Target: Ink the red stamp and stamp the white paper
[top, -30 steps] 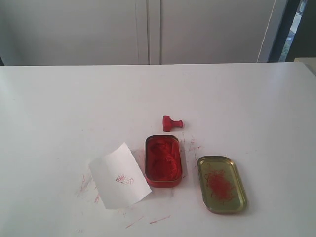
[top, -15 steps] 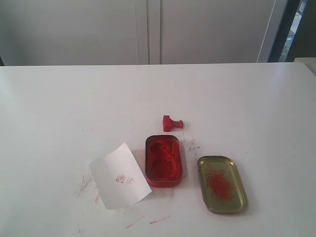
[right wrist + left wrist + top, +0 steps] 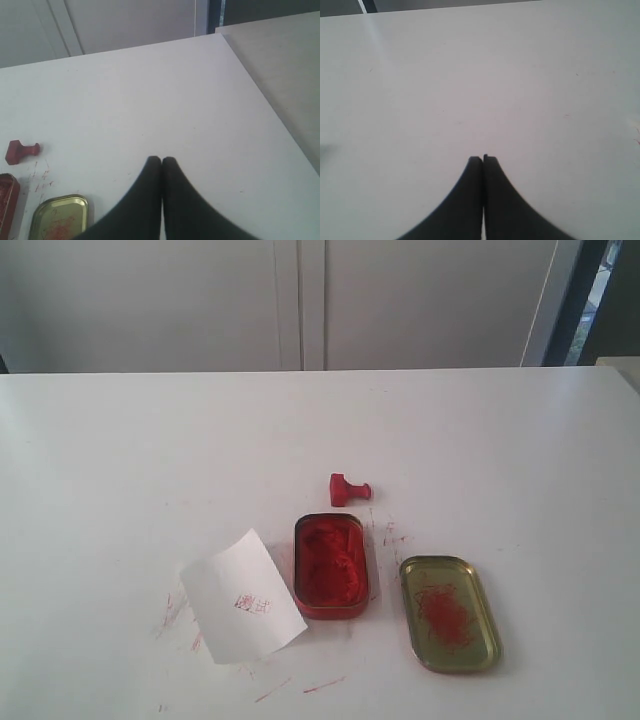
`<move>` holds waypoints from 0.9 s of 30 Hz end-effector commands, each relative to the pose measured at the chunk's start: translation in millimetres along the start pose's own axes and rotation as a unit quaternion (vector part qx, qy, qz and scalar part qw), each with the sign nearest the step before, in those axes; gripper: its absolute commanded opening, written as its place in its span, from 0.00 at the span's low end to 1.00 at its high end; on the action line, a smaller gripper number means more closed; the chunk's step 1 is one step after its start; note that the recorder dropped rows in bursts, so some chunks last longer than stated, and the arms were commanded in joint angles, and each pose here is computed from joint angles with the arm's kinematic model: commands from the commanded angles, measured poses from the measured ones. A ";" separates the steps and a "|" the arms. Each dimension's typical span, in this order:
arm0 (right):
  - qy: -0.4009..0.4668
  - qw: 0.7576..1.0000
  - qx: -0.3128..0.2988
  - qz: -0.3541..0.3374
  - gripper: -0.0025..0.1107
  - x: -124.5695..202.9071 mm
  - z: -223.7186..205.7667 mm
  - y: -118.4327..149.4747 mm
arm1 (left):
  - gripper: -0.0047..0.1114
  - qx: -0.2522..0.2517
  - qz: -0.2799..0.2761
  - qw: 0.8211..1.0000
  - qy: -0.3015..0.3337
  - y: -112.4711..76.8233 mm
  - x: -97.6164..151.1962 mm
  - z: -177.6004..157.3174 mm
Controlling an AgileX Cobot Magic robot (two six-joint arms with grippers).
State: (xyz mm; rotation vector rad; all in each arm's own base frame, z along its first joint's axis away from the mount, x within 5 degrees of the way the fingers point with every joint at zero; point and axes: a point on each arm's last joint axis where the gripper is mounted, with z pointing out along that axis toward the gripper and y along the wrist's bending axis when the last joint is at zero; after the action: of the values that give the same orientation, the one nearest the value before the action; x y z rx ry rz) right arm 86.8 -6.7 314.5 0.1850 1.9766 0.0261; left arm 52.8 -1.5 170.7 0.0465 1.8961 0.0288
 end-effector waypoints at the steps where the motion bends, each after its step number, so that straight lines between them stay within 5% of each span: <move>1: -0.044 0.999 0.000 -0.009 0.02 4.7 -15.0 0.3 | 0.04 0.000 -0.001 1.000 0.002 -0.1 1.6 0.3; 10: -0.074 0.997 -0.005 -0.013 0.02 50.9 -30.8 -1.7 | 0.04 0.000 -0.001 1.000 0.002 -0.1 1.6 0.3; 27: -0.078 0.993 0.051 -0.078 0.02 50.3 -32.5 -10.8 | 0.04 0.000 -0.001 1.000 0.002 -0.1 1.6 0.3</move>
State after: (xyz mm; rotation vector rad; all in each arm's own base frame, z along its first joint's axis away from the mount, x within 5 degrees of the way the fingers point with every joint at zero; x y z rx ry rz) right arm 36.8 -6.6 280.7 0.1133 1.8379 -0.1465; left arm 52.8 -1.5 170.7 0.0465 1.8961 0.0288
